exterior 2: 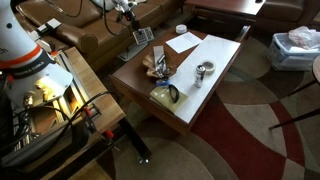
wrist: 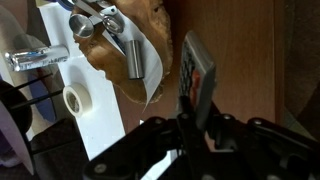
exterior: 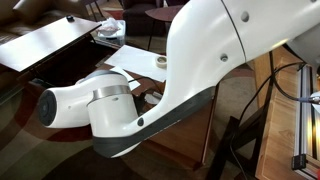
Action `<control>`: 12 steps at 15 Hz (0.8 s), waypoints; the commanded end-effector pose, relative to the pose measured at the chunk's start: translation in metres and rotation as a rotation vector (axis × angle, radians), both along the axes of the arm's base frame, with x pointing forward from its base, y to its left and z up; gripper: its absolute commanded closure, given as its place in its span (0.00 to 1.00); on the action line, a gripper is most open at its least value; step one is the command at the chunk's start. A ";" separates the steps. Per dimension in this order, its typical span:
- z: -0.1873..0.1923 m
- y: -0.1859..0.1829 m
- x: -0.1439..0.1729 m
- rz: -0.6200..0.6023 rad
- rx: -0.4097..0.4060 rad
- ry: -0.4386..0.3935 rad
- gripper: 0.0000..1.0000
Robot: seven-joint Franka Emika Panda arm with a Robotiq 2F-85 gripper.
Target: Remove the calculator from the wooden bowl and put it on the table
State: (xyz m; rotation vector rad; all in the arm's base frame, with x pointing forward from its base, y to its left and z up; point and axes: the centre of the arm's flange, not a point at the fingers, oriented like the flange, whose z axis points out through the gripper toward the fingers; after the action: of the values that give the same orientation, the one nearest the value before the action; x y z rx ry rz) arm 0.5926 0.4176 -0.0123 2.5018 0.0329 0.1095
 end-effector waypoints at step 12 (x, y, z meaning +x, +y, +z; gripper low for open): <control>-0.084 0.033 -0.047 0.064 -0.258 -0.025 0.96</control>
State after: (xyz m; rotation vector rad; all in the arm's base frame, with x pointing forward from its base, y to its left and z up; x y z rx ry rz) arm 0.5262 0.4363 -0.0556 2.3057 0.0631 0.1908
